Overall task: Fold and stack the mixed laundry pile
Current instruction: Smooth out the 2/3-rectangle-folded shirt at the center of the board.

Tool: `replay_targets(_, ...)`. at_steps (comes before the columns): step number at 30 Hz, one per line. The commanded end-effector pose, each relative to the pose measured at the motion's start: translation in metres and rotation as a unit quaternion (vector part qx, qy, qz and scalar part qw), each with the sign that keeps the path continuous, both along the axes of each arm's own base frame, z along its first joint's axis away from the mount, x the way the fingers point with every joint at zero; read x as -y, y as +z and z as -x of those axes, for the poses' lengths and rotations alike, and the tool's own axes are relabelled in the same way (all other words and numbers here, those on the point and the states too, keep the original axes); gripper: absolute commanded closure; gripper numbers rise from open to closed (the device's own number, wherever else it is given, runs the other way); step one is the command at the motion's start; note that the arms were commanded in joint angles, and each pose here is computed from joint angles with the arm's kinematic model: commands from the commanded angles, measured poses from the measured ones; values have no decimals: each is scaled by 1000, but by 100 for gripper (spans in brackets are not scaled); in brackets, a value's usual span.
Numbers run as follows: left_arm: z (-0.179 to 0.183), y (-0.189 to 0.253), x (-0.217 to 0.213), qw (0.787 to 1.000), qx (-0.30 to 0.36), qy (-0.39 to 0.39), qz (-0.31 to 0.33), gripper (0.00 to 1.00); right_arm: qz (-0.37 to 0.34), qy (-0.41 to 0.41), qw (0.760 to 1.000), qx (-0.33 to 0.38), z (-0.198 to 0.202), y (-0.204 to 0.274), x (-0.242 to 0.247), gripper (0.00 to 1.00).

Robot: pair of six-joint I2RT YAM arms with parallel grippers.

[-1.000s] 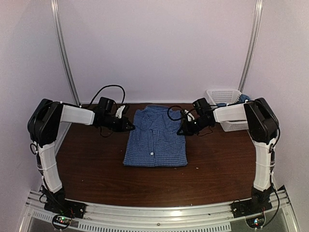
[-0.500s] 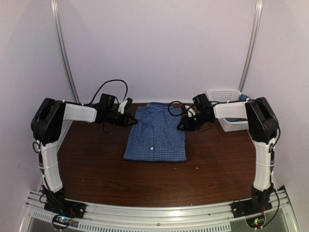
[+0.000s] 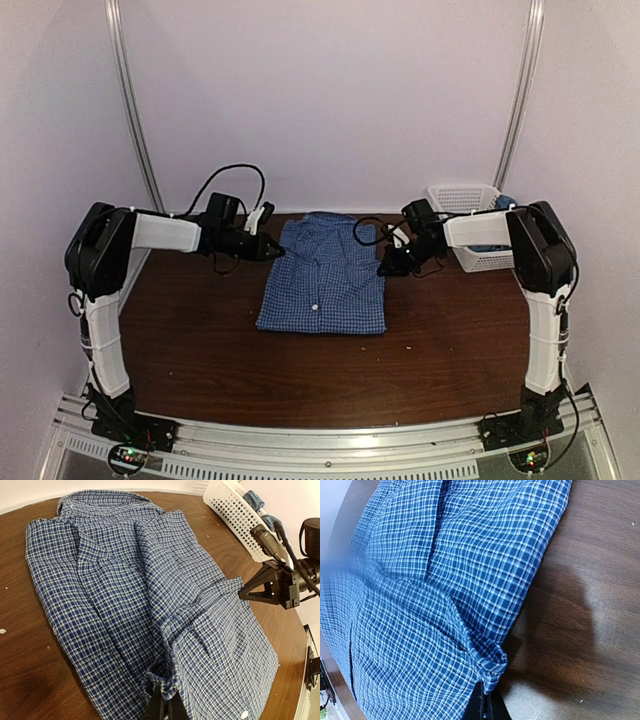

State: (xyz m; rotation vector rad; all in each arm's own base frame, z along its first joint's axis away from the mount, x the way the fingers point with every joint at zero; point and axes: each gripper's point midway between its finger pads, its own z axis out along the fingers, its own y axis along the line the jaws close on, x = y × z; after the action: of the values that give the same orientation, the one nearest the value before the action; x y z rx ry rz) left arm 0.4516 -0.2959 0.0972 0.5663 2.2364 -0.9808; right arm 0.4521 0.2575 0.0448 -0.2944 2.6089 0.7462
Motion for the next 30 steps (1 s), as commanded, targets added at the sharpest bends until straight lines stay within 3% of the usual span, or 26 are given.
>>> replay_targets(1,-7,17,9,999,28,-15,5,100,-22,18,999,42,-7,32,-7,100)
replay_targets(10,-22,51,14,996,90,-26,13,100,-46,39,993,102,-21,73,-18,100)
replay_targets(15,-38,48,19,995,99,-19,17,100,-55,35,991,119,-40,78,-25,100)
replay_targets(24,-80,-41,14,998,35,34,-38,100,-29,21,995,91,-72,18,-30,100)
replay_targets(30,-80,-97,0,993,-21,58,-97,100,-4,16,998,60,-74,-20,-28,100)
